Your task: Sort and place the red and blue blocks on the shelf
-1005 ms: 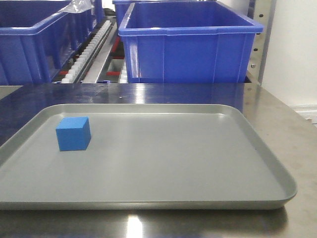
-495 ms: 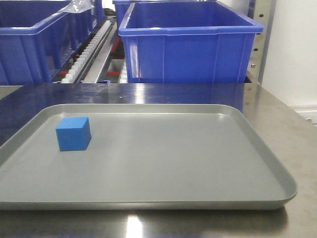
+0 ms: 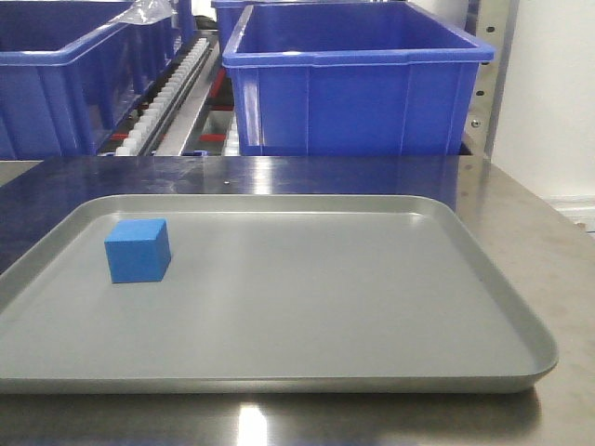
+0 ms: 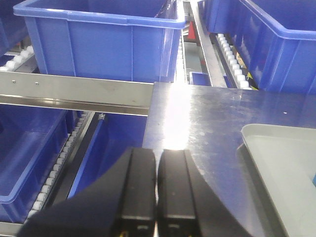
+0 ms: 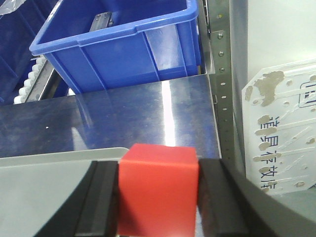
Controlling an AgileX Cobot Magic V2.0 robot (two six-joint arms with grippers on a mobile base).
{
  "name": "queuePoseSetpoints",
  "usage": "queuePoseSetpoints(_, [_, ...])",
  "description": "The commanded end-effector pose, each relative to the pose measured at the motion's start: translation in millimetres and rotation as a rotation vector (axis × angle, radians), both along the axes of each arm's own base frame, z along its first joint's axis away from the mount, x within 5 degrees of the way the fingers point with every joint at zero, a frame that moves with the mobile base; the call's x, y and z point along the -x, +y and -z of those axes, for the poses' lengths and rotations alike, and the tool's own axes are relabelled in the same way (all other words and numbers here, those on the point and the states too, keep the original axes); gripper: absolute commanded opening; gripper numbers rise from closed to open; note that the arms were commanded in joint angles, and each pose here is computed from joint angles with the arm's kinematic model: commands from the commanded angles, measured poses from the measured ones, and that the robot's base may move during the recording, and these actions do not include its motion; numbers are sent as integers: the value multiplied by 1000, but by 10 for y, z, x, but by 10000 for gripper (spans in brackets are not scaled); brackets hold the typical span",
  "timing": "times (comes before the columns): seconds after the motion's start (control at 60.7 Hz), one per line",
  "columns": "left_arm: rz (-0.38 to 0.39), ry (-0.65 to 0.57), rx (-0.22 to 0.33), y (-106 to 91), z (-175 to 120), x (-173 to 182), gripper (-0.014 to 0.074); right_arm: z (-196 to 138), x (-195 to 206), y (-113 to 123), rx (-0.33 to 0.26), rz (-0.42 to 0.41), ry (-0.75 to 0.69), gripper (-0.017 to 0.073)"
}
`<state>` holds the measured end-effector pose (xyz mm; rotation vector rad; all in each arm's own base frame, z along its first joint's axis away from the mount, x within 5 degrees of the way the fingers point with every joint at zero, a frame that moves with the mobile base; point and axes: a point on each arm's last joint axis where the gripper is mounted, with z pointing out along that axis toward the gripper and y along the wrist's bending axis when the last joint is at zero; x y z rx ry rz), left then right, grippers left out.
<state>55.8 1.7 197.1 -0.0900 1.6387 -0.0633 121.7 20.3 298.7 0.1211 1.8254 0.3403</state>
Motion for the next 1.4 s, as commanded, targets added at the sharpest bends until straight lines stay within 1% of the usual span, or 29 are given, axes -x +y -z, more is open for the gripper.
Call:
queuePoseSetpoints(0.0, [13,-70,9,-12,4,-5,122,-181,-13,-17,-5,17,-126,55])
queuePoseSetpoints(0.61, [16,-66,5,-14,7,-7,122,-181,-13,-17,-5,17,-126,55])
queuePoseSetpoints(0.692, [17,-68,9,-15,-40,-15,122,-181,-13,-17,-5,17,-126,55])
queuePoseSetpoints(0.742, [18,-57,28,-17,-112,-34,122,-181,-13,-17,-5,17,-126,55])
queuePoseSetpoints(0.841, [18,-4,73,-23,-417,-177,122,-181,-13,-17,-5,17,-126,55])
queuePoseSetpoints(0.907, [24,37,75,-32,-642,-341,122,-181,-13,-17,-5,17,-126,55])
queuePoseSetpoints(0.989, [34,114,73,-56,-941,-632,122,-181,-13,-17,-5,17,-126,55])
queuePoseSetpoints(1.005, [35,113,73,-60,-1031,-685,122,-181,-13,-17,-5,17,-126,55])
queuePoseSetpoints(1.022, [37,146,72,-70,-1076,-787,122,-181,-13,-17,-5,17,-126,55])
queuePoseSetpoints(1.104, [37,214,69,-91,-1283,-1050,122,-181,-13,-17,-5,17,-126,55])
queuePoseSetpoints(1.17, [28,284,67,-97,-1352,-1250,122,-181,-13,-17,-5,17,-126,55])
queuePoseSetpoints(1.253, [20,341,64,-102,-1424,-1427,122,-181,-13,-17,-5,17,-126,55])
queuePoseSetpoints(1.385, [19,378,35,-104,-1467,-1573,122,-181,-13,-17,-5,17,-126,55])
